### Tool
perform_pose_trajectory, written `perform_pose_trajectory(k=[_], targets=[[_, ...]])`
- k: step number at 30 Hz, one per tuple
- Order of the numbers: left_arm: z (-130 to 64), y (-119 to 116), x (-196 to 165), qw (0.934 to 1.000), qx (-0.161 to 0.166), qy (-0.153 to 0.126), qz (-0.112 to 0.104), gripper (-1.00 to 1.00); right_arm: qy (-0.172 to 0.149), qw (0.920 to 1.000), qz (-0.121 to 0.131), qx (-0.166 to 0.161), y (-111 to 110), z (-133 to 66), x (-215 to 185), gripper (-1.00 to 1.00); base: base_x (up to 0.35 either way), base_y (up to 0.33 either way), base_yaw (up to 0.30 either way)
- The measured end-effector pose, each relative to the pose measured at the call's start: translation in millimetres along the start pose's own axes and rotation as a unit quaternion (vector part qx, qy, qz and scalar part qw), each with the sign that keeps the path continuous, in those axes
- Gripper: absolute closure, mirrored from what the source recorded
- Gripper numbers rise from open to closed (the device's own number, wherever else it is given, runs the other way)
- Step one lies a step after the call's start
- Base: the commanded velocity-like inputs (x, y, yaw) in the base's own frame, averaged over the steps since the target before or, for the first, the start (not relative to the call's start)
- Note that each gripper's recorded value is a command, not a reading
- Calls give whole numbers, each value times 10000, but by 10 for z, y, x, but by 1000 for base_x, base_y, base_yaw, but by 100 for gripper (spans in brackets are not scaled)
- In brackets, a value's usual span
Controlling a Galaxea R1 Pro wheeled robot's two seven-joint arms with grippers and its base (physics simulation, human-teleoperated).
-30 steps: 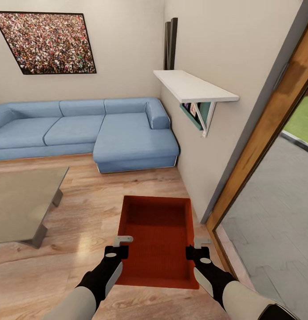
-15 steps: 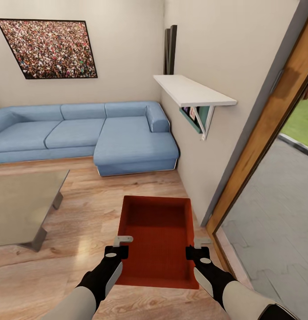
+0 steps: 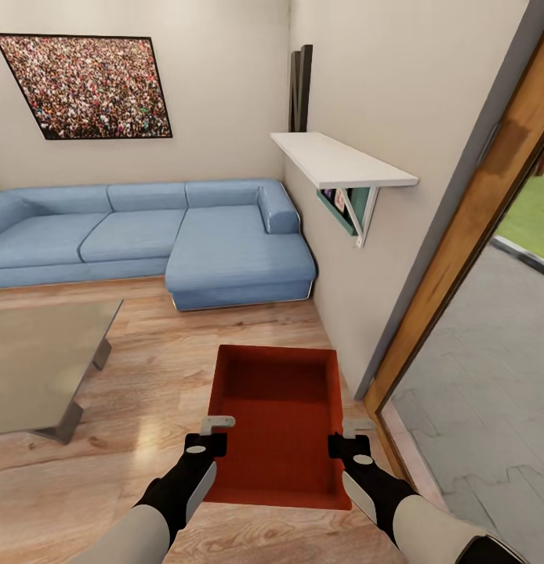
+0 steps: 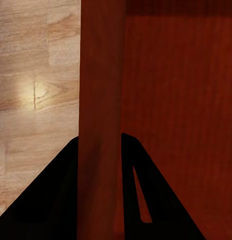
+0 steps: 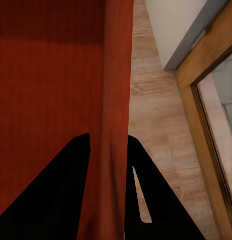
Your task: Move the two storage containers from the living room to the garage. In the garage, place one container on the floor and stack the other container on top of it (either order is fine).
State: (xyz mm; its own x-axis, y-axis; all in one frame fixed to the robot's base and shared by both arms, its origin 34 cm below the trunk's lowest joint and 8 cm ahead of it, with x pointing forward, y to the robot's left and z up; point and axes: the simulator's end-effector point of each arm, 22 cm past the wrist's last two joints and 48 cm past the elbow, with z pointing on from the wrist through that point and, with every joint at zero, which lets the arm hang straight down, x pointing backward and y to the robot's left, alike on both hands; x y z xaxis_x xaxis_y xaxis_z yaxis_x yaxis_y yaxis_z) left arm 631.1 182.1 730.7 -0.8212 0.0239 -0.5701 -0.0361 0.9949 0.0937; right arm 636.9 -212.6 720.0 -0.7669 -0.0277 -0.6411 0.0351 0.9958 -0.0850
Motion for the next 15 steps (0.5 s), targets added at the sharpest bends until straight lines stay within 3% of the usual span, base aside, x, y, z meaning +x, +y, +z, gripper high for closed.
perform_pose_trajectory(k=[11, 15], targets=[[0, 1, 6, 10000, -1, 15, 5, 100, 16, 10000, 0, -1, 1, 0, 8, 100, 0, 0, 0], [0, 2, 7, 10000, -2, 16, 6, 100, 17, 10000, 3, -1, 2, 0, 10, 100, 0, 0, 167]])
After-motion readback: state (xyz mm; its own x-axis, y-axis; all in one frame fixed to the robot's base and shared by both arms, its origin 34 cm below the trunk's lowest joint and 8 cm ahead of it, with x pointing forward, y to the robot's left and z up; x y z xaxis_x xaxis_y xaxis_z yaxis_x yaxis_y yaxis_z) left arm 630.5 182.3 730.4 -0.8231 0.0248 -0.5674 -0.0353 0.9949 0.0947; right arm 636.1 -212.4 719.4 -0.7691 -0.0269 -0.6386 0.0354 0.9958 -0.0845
